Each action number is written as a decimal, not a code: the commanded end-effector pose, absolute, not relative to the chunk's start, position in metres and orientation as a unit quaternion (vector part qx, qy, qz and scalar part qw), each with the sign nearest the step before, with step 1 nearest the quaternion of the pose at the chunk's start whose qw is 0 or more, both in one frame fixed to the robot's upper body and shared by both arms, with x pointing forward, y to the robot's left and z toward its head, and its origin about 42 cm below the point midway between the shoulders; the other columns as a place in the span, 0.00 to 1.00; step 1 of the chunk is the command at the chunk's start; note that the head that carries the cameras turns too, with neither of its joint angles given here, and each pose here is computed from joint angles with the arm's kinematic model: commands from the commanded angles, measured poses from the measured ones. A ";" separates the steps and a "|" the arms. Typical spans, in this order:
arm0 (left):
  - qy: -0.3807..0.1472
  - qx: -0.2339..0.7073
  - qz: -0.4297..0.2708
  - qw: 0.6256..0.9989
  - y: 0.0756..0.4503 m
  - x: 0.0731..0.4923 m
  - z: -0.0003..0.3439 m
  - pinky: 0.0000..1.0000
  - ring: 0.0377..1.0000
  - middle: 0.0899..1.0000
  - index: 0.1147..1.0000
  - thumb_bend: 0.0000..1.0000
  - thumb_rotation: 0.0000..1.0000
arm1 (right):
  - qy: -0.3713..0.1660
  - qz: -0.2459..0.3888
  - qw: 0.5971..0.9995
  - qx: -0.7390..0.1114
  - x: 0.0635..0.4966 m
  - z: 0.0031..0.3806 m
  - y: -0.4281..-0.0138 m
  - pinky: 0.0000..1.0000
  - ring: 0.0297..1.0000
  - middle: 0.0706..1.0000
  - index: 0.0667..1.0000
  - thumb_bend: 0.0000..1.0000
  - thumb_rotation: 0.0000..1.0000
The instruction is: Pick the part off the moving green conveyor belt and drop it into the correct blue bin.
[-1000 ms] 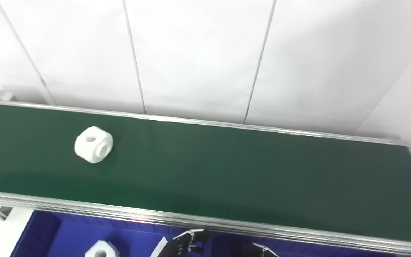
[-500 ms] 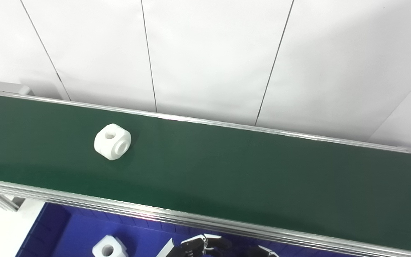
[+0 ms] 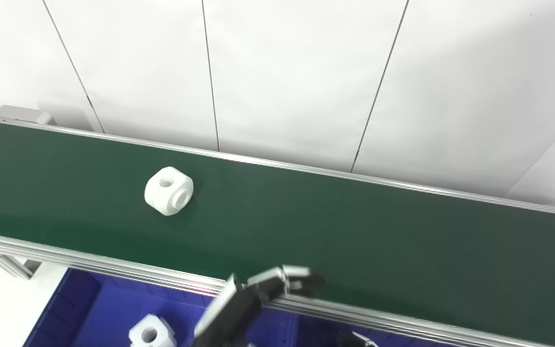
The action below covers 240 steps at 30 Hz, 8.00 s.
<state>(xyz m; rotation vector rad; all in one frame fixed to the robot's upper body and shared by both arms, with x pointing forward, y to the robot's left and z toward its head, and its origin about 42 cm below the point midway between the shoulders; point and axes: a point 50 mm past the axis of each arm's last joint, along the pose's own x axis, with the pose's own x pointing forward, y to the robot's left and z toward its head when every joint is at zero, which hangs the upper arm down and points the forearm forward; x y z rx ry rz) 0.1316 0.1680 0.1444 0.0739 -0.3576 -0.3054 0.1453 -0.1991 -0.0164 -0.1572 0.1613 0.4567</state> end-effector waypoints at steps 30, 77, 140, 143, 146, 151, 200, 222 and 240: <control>-0.246 0.421 0.150 0.860 0.259 0.263 0.151 0.80 0.81 0.78 0.75 0.93 0.54 | 0.050 0.223 0.972 -0.060 0.156 -0.012 -0.200 0.79 0.79 0.77 0.77 0.84 0.96; -0.080 0.518 0.169 0.835 0.263 0.299 0.089 0.43 0.51 0.63 0.63 0.88 0.05 | 0.048 0.228 0.971 -0.049 0.149 -0.010 -0.193 0.78 0.78 0.77 0.76 0.85 0.95; -0.150 0.515 0.113 0.836 0.253 0.207 0.231 0.26 0.34 0.40 0.49 0.52 0.00 | 0.022 0.237 0.971 -0.024 0.151 0.006 -0.204 0.86 0.83 0.80 0.80 0.79 0.98; -0.139 0.511 0.088 0.844 0.246 0.184 0.236 0.26 0.34 0.42 0.45 0.52 0.00 | 0.012 0.237 0.971 -0.015 0.150 0.012 -0.206 0.90 0.85 0.82 0.82 0.77 1.00; -0.117 0.506 0.053 0.853 0.235 0.152 0.233 0.27 0.34 0.44 0.43 0.52 0.00 | -0.001 0.242 0.970 -0.012 0.149 0.020 -0.209 0.93 0.88 0.84 0.85 0.75 1.00; -0.092 0.497 0.017 0.863 0.218 0.115 0.230 0.27 0.33 0.44 0.43 0.52 0.00 | -0.018 0.246 0.969 -0.017 0.151 0.030 -0.216 0.93 0.88 0.84 0.86 0.76 1.00; -0.048 0.563 -0.063 0.823 0.190 0.086 0.113 0.82 0.82 0.83 0.74 1.00 0.69 | -0.047 0.246 0.968 -0.023 0.166 0.060 -0.233 0.81 0.79 0.78 0.80 0.80 0.92; -0.153 0.415 -0.083 0.893 0.181 0.103 0.164 0.81 0.82 0.80 0.74 1.00 0.72 | -0.054 0.245 0.968 -0.026 0.164 0.056 -0.218 0.78 0.79 0.77 0.78 0.83 0.92; -0.073 0.110 -0.131 0.983 0.173 0.148 0.071 0.76 0.82 0.82 0.77 0.94 0.74 | -0.036 0.236 0.969 -0.071 0.148 0.040 -0.171 0.81 0.79 0.79 0.79 0.85 0.95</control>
